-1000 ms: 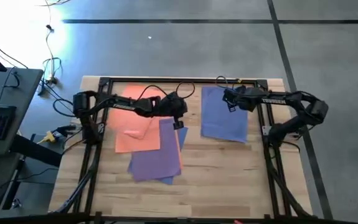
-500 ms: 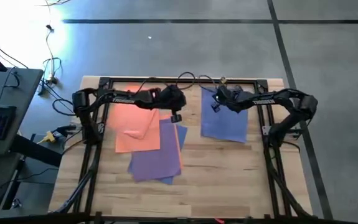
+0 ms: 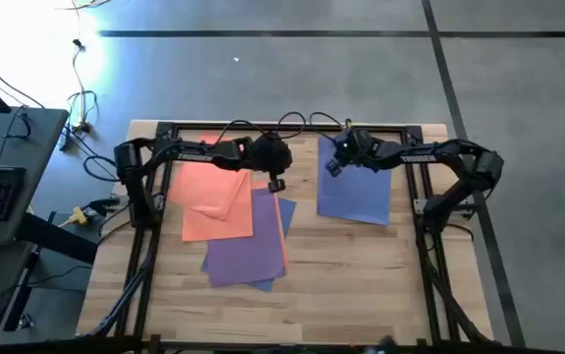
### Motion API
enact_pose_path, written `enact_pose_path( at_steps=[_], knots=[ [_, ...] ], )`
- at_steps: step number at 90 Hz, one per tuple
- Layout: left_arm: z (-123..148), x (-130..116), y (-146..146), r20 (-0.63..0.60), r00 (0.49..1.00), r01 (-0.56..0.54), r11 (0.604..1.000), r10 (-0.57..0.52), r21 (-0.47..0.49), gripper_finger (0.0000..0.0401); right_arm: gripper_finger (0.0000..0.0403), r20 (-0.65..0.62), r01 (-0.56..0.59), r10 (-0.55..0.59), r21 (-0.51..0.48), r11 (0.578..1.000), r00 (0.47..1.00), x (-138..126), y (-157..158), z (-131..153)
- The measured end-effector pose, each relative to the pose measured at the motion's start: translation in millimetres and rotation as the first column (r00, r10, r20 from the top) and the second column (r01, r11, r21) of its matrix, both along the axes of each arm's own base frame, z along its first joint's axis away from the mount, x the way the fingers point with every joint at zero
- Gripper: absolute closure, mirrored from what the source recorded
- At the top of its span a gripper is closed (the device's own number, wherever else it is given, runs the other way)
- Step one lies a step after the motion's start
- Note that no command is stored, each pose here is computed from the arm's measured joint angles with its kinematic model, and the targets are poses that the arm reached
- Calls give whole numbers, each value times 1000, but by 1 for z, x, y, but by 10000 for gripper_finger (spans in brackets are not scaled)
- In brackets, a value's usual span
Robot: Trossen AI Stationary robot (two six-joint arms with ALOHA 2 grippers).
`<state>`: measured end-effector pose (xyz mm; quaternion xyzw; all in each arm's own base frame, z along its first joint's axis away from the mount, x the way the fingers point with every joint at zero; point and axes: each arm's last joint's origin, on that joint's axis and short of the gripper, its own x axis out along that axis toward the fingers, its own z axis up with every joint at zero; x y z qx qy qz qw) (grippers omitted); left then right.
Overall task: Organize paper
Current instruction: Stack the blue paper on top of the blue paper
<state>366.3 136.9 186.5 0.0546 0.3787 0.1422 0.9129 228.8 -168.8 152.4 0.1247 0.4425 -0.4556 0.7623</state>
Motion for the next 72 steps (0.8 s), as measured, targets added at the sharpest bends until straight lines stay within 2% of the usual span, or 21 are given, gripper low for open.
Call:
enact_pose_path(
  at_steps=[6,12,23,37,54,72],
  knots=[
    [-3,7,3,27,1000,3,1000,-3,-18,401,292,-60,150,-149,10,989,987,-14,-5,-4],
    [-2,21,8,33,999,13,1000,-12,-10,401,286,-94,252,-249,32,967,964,-25,-8,-7],
    [3,56,12,3,999,47,999,-47,-16,401,288,-101,338,-334,20,941,937,-36,-17,-7],
    [-10,82,17,-92,993,69,997,-73,-47,401,303,-21,277,-276,54,959,961,-32,-25,-5],
    [-16,77,29,-145,989,6,998,-13,-55,401,316,-1,159,-161,162,974,987,-24,-14,-30],
    [-17,73,33,-168,986,-15,997,3,-72,401,316,45,123,-135,202,972,990,-16,12,-45]
  ],
)
